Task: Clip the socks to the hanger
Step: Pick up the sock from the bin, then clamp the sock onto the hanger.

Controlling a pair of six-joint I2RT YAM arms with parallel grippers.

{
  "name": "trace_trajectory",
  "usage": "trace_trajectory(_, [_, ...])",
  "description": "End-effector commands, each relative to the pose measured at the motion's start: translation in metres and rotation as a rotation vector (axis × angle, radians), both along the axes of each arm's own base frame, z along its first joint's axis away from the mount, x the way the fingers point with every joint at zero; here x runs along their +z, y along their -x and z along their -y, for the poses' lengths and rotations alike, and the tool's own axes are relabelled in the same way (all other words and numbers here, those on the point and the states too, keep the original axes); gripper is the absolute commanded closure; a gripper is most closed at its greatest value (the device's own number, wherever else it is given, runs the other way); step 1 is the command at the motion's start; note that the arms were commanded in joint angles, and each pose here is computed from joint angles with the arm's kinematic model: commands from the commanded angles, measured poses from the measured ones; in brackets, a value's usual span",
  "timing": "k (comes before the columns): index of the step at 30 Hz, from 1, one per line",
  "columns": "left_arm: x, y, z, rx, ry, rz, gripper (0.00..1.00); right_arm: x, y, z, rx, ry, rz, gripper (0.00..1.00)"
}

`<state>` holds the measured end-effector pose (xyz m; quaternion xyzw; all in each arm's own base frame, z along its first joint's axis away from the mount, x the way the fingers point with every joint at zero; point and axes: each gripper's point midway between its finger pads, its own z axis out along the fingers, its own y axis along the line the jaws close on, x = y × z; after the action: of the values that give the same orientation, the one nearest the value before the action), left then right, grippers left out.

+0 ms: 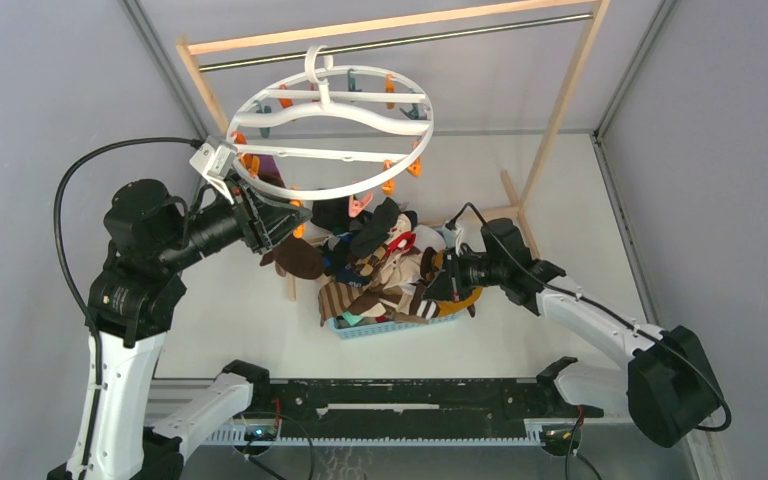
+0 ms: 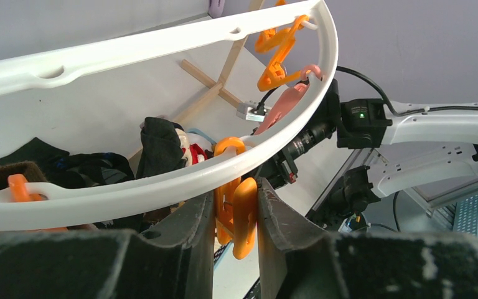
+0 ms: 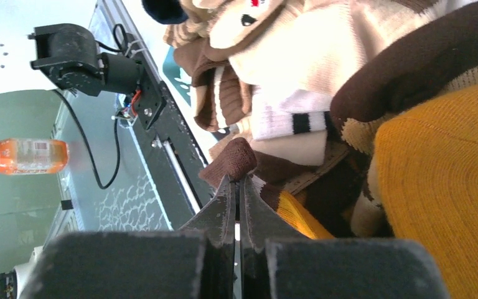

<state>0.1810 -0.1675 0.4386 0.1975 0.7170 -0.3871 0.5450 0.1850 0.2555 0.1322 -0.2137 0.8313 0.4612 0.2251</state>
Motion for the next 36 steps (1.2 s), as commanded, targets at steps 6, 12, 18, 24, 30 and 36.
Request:
trace_trajectory(6, [0.004,0.007,-0.001,-0.012,0.003,0.038,1.0,0.07,0.012,-0.002,0.04,-0.154,0.133,1.0])
trace_trajectory(12, [0.007,0.009,0.0,-0.022,0.014,0.032,1.0,0.138,0.042,-0.012,0.133,-0.356,0.257,1.0])
trace_trajectory(18, [0.008,0.01,0.003,-0.035,0.041,0.006,1.0,0.208,0.065,-0.042,0.174,-0.605,0.371,1.0])
trace_trajectory(24, [0.01,0.012,0.008,-0.052,0.088,-0.011,1.0,0.252,0.063,-0.077,0.095,-0.827,0.4,0.97])
trace_trajectory(30, [0.012,0.013,0.01,-0.067,0.112,-0.021,1.0,0.276,0.039,-0.096,-0.014,-1.038,0.357,0.97])
trace_trajectory(36, [0.012,0.012,0.011,-0.063,0.123,-0.022,1.0,0.284,0.026,-0.12,-0.054,-1.122,0.311,0.98])
